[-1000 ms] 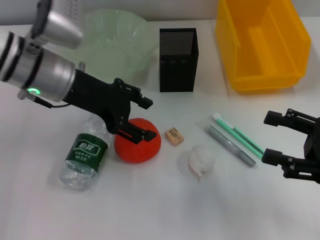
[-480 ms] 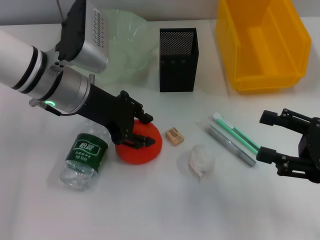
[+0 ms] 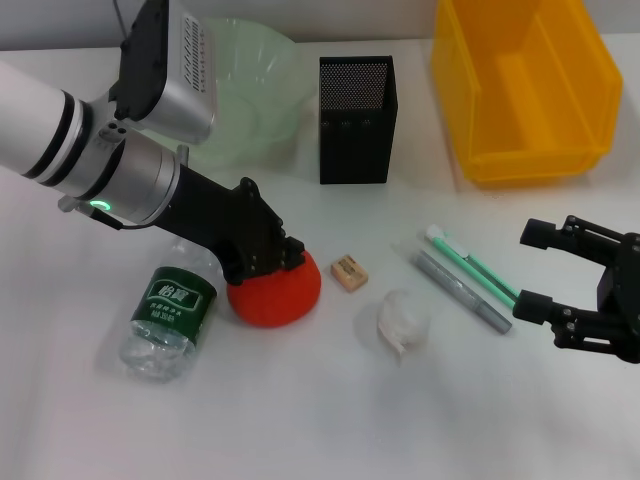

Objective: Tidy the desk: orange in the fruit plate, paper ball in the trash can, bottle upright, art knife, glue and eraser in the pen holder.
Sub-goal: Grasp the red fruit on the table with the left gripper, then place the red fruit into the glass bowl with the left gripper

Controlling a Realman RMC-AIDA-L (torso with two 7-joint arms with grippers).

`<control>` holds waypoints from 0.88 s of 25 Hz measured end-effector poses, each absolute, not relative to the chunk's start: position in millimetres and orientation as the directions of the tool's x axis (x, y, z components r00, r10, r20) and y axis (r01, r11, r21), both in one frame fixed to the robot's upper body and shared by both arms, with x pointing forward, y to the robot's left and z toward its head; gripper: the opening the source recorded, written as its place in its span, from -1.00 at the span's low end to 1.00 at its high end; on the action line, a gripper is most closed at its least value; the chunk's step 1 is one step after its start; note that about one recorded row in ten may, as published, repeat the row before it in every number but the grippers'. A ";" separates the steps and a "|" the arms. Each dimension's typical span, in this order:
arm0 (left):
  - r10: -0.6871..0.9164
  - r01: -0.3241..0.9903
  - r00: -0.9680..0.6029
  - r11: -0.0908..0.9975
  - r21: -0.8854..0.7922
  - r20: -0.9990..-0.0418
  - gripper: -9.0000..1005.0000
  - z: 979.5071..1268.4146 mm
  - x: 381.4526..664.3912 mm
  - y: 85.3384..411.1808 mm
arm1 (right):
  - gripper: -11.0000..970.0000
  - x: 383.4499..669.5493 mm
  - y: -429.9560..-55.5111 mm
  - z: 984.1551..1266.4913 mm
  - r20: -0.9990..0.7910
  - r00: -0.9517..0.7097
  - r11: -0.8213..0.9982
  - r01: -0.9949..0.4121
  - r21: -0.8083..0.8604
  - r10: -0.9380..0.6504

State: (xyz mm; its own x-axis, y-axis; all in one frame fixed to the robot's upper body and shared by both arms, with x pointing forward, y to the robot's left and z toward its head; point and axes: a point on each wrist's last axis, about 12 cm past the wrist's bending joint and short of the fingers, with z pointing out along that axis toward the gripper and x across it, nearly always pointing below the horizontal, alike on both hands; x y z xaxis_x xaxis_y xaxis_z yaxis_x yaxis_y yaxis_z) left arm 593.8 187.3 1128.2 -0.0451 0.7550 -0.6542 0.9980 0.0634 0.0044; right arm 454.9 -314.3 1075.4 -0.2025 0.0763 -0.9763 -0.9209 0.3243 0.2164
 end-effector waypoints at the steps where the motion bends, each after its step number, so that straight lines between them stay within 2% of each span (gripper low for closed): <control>1: 0.756 0.998 -0.046 0.065 0.006 -0.653 -0.52 1127.9 594.0 187.7 | 0.72 455.0 -314.4 1075.4 -0.976 -0.202 0.325 -0.921 0.216 0.076; 7: 0.756 0.997 -0.052 0.077 0.009 -0.653 -0.95 1126.3 593.8 189.8 | 0.72 455.1 -315.4 1075.8 -0.977 -0.200 0.329 -0.920 0.214 0.078; 12: 0.750 0.997 -0.051 0.079 0.012 -0.660 -0.95 1128.2 593.9 190.5 | 0.72 455.2 -315.6 1076.0 -0.977 -0.198 0.331 -0.919 0.214 0.080; 18: 0.680 0.997 -0.027 0.069 0.028 -0.733 -0.95 1145.2 588.2 192.4 | 0.72 455.2 -315.7 1076.2 -0.977 -0.197 0.331 -0.919 0.213 0.081; 22: 0.667 0.997 -0.011 0.064 0.043 -0.745 -0.95 1153.4 584.3 197.2 | 0.72 455.8 -315.7 1076.6 -0.977 -0.195 0.330 -0.920 0.211 0.080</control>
